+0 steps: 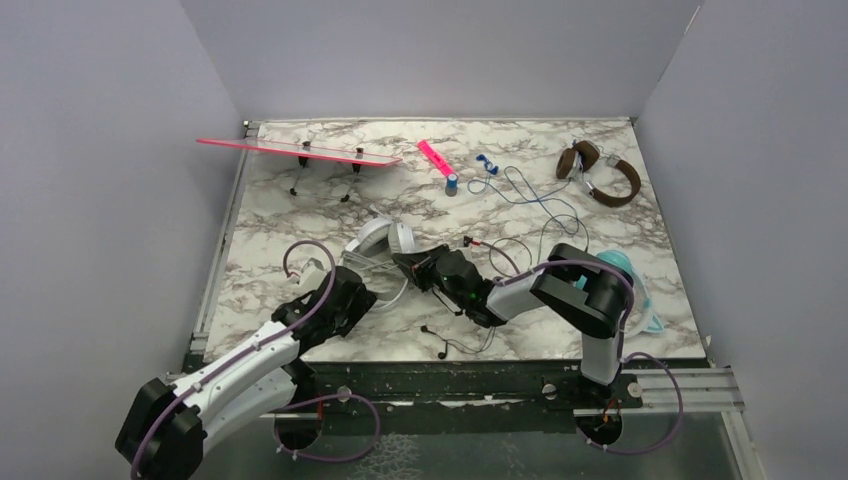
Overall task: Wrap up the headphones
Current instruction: Place the headphones at the center of the board.
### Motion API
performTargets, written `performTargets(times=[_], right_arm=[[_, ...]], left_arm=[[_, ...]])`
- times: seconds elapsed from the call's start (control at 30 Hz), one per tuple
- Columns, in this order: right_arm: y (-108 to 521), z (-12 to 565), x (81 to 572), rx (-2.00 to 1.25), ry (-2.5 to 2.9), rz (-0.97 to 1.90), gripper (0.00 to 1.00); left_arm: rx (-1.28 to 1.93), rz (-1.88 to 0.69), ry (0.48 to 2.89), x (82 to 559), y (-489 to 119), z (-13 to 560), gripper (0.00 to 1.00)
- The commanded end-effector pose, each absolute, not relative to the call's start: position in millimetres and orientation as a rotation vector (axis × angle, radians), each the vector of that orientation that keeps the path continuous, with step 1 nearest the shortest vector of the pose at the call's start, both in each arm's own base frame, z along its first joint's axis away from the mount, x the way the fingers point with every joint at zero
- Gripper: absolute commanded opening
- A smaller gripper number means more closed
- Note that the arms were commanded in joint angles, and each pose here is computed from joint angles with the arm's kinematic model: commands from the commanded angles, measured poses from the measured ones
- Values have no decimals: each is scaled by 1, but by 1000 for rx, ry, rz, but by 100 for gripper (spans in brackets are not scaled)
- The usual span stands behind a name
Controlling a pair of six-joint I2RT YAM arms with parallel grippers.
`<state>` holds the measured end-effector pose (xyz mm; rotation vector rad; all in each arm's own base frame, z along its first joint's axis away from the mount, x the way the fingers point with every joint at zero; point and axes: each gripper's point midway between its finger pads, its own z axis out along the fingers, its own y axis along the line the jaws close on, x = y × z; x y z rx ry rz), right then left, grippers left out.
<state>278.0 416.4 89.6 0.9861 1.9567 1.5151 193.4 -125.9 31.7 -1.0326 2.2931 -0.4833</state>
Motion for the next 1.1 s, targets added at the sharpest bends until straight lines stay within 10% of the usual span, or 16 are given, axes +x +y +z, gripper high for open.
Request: performTargets(times=[0.0, 0.47, 0.83, 1.07], right_arm=[[401, 55, 288, 973, 2025, 1285, 1], [414, 73, 287, 849, 2034, 1346, 1], [420, 80, 287, 862, 2052, 1405, 1], [425, 85, 287, 860, 2039, 1458, 1]], left_arm=[[-908, -653, 2466, 164, -152, 51, 70], [-180, -788, 2242, 176, -164, 190, 92], [442, -200, 2373, 268, -144, 170, 85], [100, -628, 2366, 273, -170, 157, 66]])
